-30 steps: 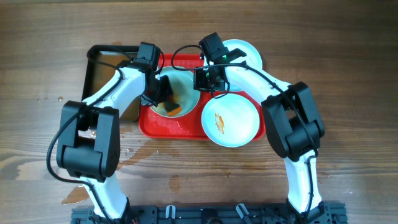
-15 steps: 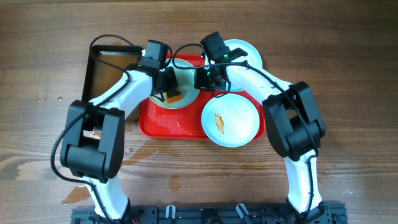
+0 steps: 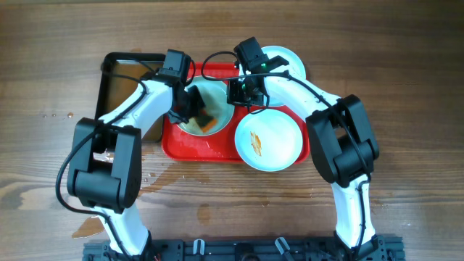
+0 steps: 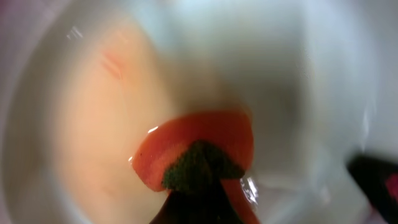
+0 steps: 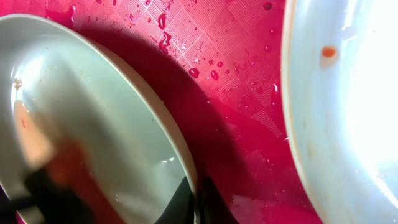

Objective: Clean dirty plates on tray and stack at the side
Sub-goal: 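Scrub the left plate again with the sponge, right gripper holding rim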

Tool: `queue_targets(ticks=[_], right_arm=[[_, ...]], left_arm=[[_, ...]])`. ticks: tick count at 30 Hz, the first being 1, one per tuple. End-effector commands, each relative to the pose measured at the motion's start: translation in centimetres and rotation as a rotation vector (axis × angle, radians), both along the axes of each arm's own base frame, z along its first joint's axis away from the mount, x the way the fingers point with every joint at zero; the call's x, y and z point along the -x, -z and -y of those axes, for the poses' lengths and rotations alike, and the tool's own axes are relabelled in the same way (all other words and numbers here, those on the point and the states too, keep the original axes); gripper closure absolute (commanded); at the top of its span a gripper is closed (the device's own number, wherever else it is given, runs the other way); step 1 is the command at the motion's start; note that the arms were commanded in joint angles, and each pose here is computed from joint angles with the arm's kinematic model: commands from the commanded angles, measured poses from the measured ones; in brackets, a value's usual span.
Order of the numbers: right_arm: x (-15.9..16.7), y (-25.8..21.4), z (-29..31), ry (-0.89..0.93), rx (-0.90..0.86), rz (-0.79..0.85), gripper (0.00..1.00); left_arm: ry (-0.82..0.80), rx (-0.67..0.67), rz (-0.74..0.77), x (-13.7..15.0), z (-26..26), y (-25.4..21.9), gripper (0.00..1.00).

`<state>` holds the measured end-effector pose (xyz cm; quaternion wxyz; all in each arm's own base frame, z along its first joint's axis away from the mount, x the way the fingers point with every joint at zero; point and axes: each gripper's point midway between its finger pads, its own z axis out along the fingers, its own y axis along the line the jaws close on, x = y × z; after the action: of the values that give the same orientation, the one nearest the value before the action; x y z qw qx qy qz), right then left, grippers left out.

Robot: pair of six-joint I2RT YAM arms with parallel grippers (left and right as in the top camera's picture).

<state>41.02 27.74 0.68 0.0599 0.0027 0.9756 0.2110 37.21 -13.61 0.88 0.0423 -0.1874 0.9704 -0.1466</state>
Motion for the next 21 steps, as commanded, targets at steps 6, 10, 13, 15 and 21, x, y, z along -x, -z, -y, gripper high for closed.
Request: queue_targets(ticks=[6,10,13,15,21], right_arm=[[0.7,0.7,-0.9,-0.017,-0.032,-0.032,0.96],[0.7,0.7,-0.9,-0.016,-0.032,-0.032,0.96],[0.7,0.7,-0.9,-0.016,-0.032,-0.031,0.96],[0.7,0.7,-0.9,-0.016,-0.032,-0.031,0.96],[0.7,0.7,-0.9,-0.016,-0.032,-0.032,0.96]], left_arm=[[0.058,0.150,-0.031,1.0,3.2,0.2,0.96],[-0.004,-0.073,0.077,-1.4,-0.4,1.0,0.96],[-0.047,-0.203,0.167,-3.4,-2.6,0.7,0.96],[-0.070,-0.233,0.201,-4.2,-3.1,0.5,0.96],[-0.275,-0.288,0.235,-5.0,-5.0,-0.5,0.96]])
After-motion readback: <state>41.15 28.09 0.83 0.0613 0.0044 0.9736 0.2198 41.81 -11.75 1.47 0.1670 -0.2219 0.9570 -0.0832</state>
